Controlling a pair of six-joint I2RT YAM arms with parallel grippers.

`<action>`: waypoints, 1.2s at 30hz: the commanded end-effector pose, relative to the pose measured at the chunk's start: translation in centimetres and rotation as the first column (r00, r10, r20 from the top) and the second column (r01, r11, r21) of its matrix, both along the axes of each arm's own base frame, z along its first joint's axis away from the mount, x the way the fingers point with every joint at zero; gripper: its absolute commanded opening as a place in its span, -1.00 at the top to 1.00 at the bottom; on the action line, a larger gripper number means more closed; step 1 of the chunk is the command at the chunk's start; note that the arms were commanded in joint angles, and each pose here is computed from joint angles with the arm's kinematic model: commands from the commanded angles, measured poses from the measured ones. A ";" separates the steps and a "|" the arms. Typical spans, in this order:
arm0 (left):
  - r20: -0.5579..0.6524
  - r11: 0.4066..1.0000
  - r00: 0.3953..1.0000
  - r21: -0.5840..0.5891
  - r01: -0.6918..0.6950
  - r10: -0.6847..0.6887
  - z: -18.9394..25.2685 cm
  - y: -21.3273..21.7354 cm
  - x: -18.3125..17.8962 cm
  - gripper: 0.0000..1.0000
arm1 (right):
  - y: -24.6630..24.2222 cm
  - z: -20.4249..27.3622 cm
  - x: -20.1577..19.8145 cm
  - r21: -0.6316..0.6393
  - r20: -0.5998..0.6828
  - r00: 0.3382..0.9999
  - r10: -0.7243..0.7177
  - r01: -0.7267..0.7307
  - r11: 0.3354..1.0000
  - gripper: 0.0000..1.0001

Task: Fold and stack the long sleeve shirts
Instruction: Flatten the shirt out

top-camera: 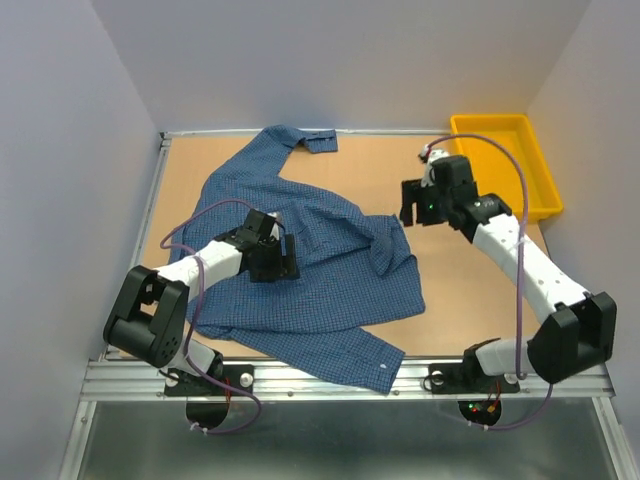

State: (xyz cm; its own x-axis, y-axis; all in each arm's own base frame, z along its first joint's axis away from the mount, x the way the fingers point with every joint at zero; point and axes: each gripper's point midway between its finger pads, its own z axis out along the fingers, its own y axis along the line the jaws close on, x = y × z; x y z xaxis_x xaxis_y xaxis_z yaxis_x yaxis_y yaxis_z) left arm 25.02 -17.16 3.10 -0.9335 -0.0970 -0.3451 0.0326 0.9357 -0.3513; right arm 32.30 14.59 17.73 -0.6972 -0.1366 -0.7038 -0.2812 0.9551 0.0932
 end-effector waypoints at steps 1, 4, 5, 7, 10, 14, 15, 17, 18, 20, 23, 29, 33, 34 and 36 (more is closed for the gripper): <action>-0.036 0.999 0.999 0.037 -0.007 0.008 -0.5 1.2 -1.9 -0.69 | -2.1 1.0 5.1 0.150 -0.041 0.985 -0.168 0.172 0.974 -0.32; -0.038 0.999 0.999 0.034 -0.007 0.008 -0.6 1.2 -2.1 -0.68 | -1.5 -0.6 6.8 0.239 -0.129 0.973 -0.191 0.218 0.946 -0.10; -0.040 0.999 0.999 0.033 -0.007 0.009 -0.7 1.2 -2.2 -0.68 | -1.1 -0.9 7.2 0.263 -0.144 0.970 -0.198 0.231 0.937 -0.10; -0.043 0.999 0.999 0.031 -0.007 0.009 -0.8 1.2 -2.3 -0.69 | 0.2 -1.6 7.6 0.338 -0.184 0.962 -0.200 0.253 0.906 -0.17; -0.052 1.000 0.999 0.026 -0.008 0.009 -1.1 1.2 -2.5 -0.69 | 1.5 -2.9 8.3 0.413 -0.230 0.952 -0.204 0.285 0.865 -0.21; -0.058 0.999 0.998 0.032 -0.001 0.003 -1.3 1.2 -2.7 -0.68 | 2.8 -5.3 8.7 0.469 -0.279 0.943 -0.181 0.298 0.831 -0.22; -0.057 1.000 0.998 0.031 -0.001 0.003 -1.3 1.2 -2.6 -0.68 | 2.8 -5.7 8.9 0.469 -0.285 0.940 -0.185 0.305 0.829 -0.22; -0.062 1.000 0.998 0.031 -0.001 0.003 -1.5 1.2 -2.7 -0.68 | 2.9 -6.9 9.5 0.465 -0.305 0.931 -0.199 0.329 0.822 -0.23; -0.062 1.000 0.998 0.030 0.001 0.001 -1.5 1.2 -2.7 -0.69 | 2.9 -7.4 9.6 0.459 -0.314 0.926 -0.208 0.340 0.821 -0.23; -0.066 1.000 0.998 0.026 0.000 0.002 -1.5 1.1 -2.7 -0.69 | 2.8 -8.2 10.0 0.450 -0.326 0.919 -0.224 0.359 0.818 -0.23; -0.066 1.000 0.998 0.027 0.001 0.001 -1.5 1.1 -2.7 -0.69 | 2.9 -9.6 10.3 0.445 -0.344 0.910 -0.229 0.374 0.814 -0.22; -0.070 1.000 0.998 0.029 0.001 0.001 -1.6 1.2 -2.8 -0.69 | 3.3 -10.9 10.6 0.453 -0.355 0.911 -0.211 0.365 0.814 -0.18; -0.075 1.000 0.997 0.030 0.007 -0.005 -1.8 1.2 -3.0 -0.69 | 3.9 -10.5 11.1 0.482 -0.339 0.923 -0.182 0.337 0.809 0.09; -0.076 0.999 0.997 0.031 0.007 -0.004 -1.9 1.2 -3.0 -0.69 | 4.0 -10.2 11.4 0.486 -0.333 0.926 -0.180 0.332 0.808 0.17; -0.078 0.999 0.997 0.032 0.005 -0.003 -1.9 1.3 -3.1 -0.69 | 4.0 -9.9 11.7 0.490 -0.320 0.931 -0.175 0.321 0.811 0.37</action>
